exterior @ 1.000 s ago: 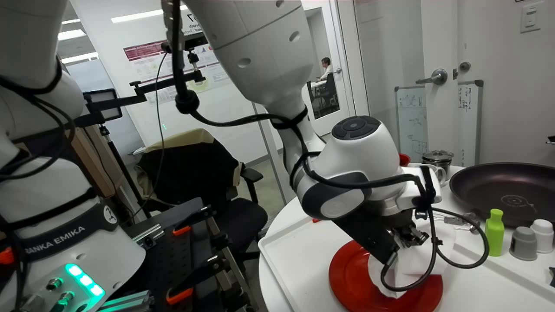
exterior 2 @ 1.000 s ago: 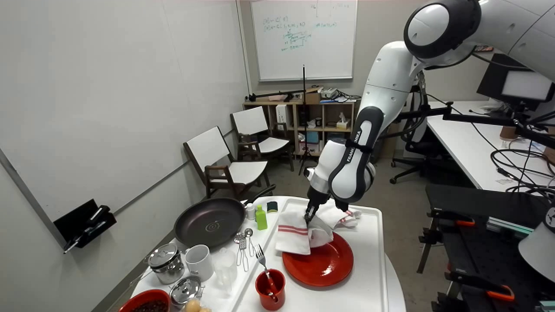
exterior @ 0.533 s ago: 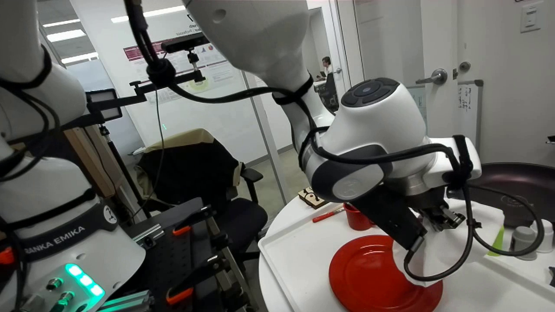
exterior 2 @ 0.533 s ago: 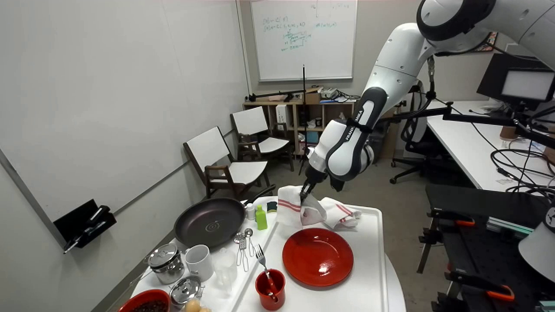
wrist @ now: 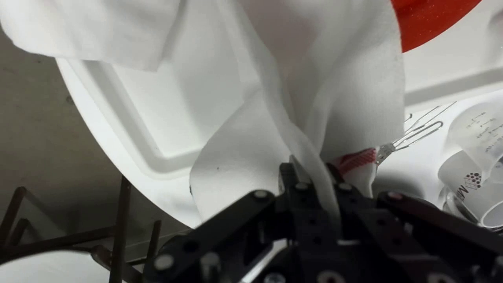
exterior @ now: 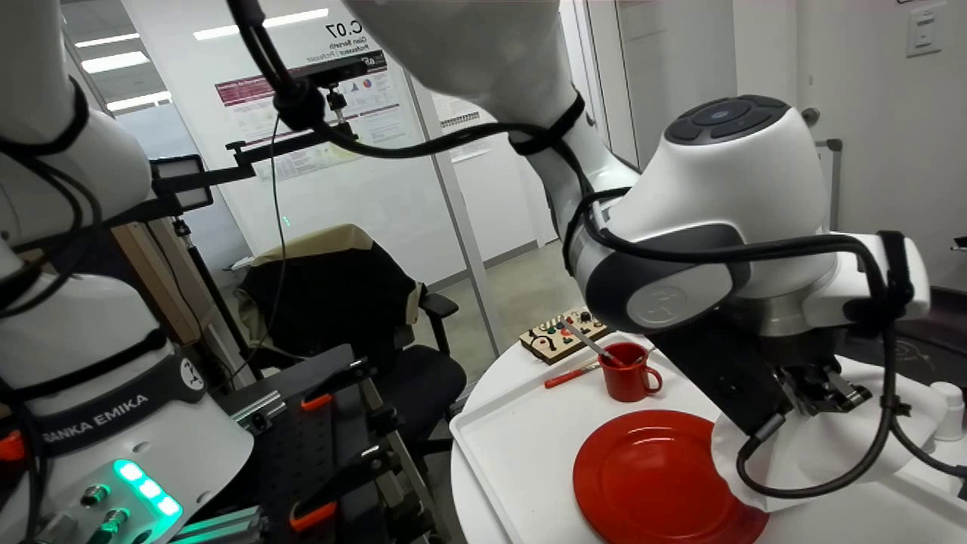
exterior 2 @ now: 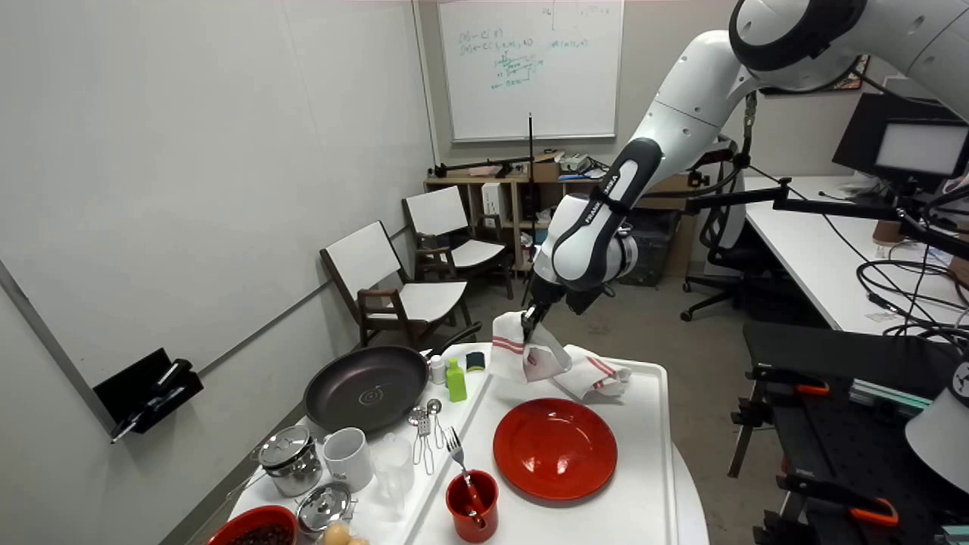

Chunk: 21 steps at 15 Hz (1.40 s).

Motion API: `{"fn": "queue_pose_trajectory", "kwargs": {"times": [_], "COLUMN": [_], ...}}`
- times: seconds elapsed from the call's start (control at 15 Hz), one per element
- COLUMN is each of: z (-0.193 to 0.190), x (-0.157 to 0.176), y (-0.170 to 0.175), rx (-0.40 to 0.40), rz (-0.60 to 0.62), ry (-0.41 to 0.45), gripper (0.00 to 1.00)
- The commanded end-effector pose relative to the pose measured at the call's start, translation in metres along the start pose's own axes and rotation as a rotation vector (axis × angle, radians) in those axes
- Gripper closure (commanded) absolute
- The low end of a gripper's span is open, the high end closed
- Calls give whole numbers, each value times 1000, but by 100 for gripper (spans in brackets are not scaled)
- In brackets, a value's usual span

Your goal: Wipe the red plate with the towel on the left, and then shift the red cup to the rear

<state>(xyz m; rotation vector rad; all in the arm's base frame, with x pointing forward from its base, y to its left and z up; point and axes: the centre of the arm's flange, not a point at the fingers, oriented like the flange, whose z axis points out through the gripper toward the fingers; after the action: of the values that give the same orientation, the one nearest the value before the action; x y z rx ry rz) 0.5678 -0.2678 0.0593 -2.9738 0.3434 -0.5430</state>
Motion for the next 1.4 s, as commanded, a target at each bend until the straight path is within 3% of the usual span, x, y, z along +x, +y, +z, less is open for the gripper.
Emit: {"fn": "queue_pose_trajectory", "kwargs": {"times": [0.0,0.67,1.2,1.27,1.33], "z": [14,57,79,79,80], "x": [26,50,54,54,55], "y": [20,48,52,53,54], "rx": [5,-39,-86,-88,-91], "rz": [97,275,347,353,359], "ry": [-69,-247,-300,-302,-303], "gripper": [99,99,99,69,68]}}
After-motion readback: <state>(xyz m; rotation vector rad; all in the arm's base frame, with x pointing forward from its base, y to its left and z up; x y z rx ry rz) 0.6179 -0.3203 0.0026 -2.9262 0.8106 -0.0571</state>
